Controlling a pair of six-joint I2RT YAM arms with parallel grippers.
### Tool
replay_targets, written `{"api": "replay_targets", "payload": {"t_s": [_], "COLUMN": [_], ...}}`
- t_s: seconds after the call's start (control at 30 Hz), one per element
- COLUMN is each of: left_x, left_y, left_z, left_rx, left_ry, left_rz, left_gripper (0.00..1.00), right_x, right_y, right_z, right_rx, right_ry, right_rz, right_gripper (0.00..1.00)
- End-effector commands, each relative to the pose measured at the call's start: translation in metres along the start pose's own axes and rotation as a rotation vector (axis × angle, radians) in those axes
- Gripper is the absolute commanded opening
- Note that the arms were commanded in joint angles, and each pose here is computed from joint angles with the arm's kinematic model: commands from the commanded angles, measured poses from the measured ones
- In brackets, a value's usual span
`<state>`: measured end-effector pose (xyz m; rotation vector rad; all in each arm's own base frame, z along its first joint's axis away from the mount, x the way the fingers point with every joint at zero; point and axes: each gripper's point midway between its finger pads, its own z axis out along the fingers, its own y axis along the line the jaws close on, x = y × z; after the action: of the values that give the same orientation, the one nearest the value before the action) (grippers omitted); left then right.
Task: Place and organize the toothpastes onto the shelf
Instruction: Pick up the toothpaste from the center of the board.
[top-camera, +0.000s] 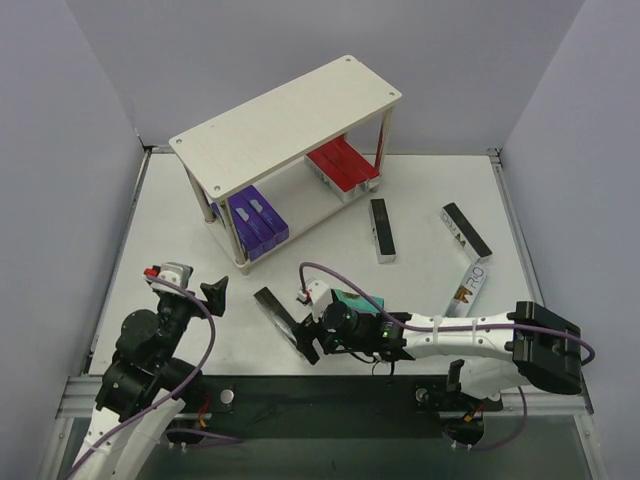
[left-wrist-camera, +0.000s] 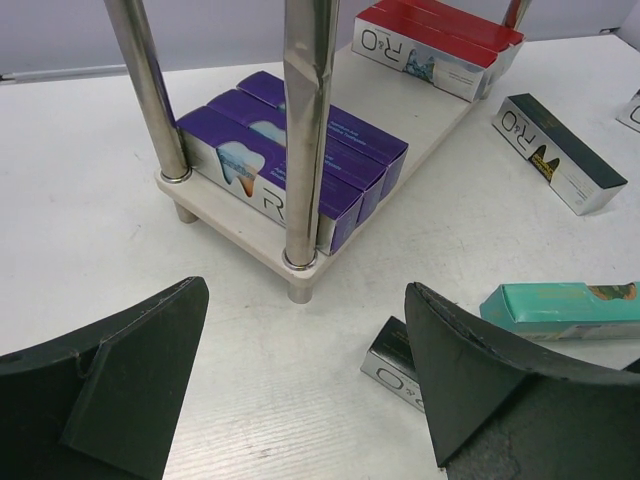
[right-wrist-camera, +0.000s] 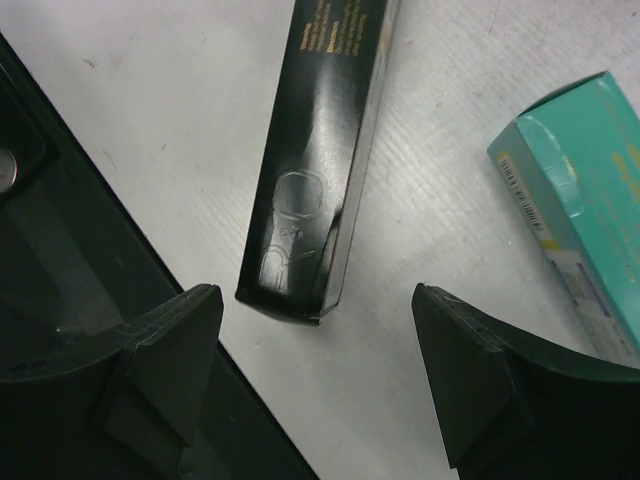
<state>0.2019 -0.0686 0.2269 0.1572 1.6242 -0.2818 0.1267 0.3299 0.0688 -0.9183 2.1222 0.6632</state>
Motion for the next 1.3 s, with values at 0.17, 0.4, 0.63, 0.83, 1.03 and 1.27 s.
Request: {"api": "replay_targets", "payload": {"t_s": [0.17, 0.4, 0.63, 0.83, 1.03, 1.27], "left_x": [-0.015, -0.016, -0.015, -0.015, -0.014, -0.014], "left_y": [0.008, 0.011, 0.010, 0.009, 0.009, 0.007], "left_z": [-0.002, -0.002, -0.001, 0.000, 0.000, 0.000], "left_rx": [-0.043, -0.061, -0.057, -0.050, -0.050, -0.038], "left_ry": [-0.056, -0.060, -0.055, -0.052, -0.051, -0.048], "left_rz": [-0.006, -0.016, -0.017, -0.015, -0.013, -0.009], "left_gripper": [0.91, 0.90, 0.90, 0.90, 0.90, 0.90], "right_x": [0.014, 0.030, 0.041, 0.044, 0.017, -0.029], "right_y": [0.021, 0.015, 0.009, 0.005, 0.012, 0.008], "right_z": [0.012, 0.036, 0.051, 0.051, 0.021, -0.050], "right_rx": [0.026, 0.098, 0.154, 0.165, 0.110, 0.078], "right_ry": [-0.020, -0.011, -0.006, -0.014, -0.041, -0.078], "right_rz": [-0.097, -0.131, -0.169, -0.201, -0.268, -0.291], "right_gripper": [0.77, 0.68, 0.57, 0.42, 0.28, 0.22]}}
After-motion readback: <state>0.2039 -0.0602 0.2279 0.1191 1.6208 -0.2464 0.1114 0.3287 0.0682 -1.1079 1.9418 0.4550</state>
